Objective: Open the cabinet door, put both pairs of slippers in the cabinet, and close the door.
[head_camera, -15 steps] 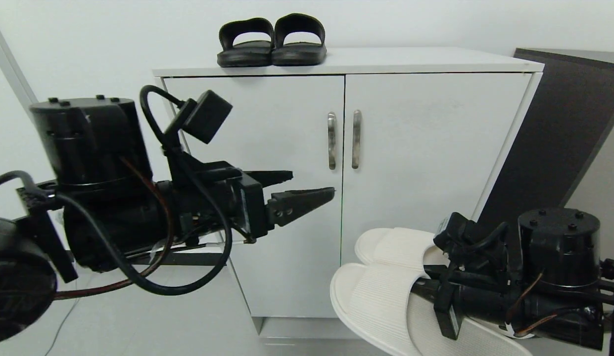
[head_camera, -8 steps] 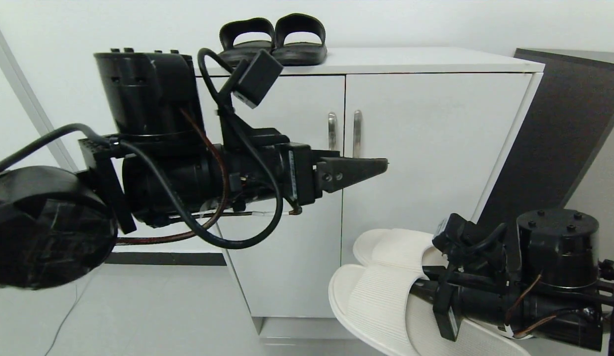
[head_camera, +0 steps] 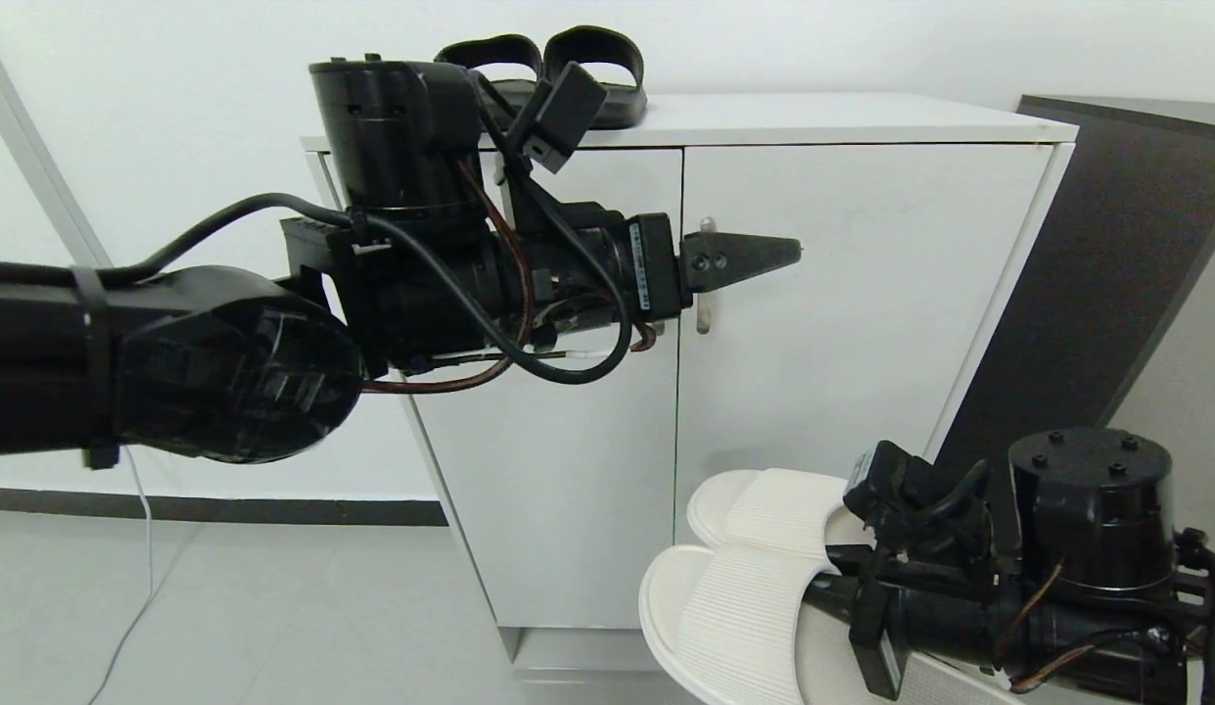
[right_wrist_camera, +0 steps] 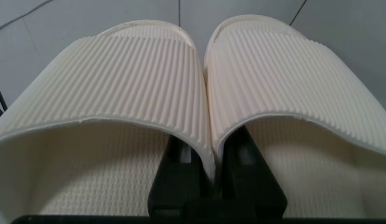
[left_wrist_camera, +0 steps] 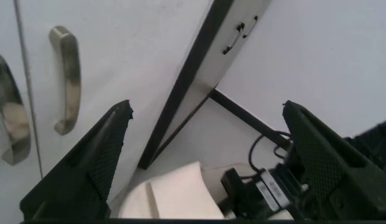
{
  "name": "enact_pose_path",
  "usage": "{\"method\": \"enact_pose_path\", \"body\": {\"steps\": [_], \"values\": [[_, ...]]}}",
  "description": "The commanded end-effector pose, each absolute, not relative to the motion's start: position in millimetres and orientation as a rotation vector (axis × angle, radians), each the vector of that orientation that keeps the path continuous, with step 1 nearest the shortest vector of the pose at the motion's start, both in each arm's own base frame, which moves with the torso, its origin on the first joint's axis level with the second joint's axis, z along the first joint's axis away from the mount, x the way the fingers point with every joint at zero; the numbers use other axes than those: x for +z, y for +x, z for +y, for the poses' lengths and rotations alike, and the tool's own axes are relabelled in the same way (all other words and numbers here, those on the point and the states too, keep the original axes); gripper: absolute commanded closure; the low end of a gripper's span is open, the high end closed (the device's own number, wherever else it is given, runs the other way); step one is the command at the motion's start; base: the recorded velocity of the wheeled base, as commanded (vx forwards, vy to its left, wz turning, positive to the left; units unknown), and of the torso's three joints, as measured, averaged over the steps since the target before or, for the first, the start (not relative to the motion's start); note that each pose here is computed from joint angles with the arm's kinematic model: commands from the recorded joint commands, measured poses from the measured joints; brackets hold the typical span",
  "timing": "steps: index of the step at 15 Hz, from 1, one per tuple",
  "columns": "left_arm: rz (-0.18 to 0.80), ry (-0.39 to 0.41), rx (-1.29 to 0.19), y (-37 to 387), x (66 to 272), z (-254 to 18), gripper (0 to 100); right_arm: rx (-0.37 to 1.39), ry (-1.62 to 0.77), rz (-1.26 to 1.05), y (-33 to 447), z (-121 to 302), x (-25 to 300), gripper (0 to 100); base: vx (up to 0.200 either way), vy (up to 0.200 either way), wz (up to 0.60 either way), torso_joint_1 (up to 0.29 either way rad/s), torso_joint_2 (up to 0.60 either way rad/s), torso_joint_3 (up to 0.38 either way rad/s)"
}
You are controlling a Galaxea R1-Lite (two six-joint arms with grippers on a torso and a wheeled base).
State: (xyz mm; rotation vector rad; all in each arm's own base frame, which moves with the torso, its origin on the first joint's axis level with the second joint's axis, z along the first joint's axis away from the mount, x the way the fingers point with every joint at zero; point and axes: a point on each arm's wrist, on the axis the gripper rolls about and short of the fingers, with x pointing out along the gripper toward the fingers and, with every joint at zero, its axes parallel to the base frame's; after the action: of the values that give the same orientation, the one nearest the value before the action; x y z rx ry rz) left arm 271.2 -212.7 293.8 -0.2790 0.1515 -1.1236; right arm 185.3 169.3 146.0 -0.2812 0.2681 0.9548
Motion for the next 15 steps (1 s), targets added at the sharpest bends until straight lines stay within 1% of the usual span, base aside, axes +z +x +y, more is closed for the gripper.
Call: {"method": "enact_pose_path", "body": {"steps": [1, 5, 6, 11, 15], "values": [[0.167, -0.279, -1.107, 280, 287, -214, 0, 0.959, -0.284, 0.272, 185, 170, 145, 100, 0.000, 0.000, 0.00, 0.000, 0.00, 0.000], [0.160, -0.282, -1.074, 293, 286, -216, 0, 0.961, -0.286, 0.271, 184, 171, 145, 100, 0.000, 0.000, 0.00, 0.000, 0.00, 0.000], [0.156, -0.284, -1.043, 297, 284, -218, 0, 0.961, -0.286, 0.271, 184, 171, 145, 100, 0.000, 0.000, 0.00, 0.000, 0.00, 0.000], [0.166, -0.284, -0.988, 308, 276, -224, 0, 0.963, -0.289, 0.275, 183, 170, 144, 100, 0.000, 0.000, 0.00, 0.000, 0.00, 0.000], [0.152, -0.285, -0.961, 314, 276, -227, 0, 0.965, -0.290, 0.278, 183, 171, 143, 100, 0.000, 0.000, 0.00, 0.000, 0.00, 0.000]]}}
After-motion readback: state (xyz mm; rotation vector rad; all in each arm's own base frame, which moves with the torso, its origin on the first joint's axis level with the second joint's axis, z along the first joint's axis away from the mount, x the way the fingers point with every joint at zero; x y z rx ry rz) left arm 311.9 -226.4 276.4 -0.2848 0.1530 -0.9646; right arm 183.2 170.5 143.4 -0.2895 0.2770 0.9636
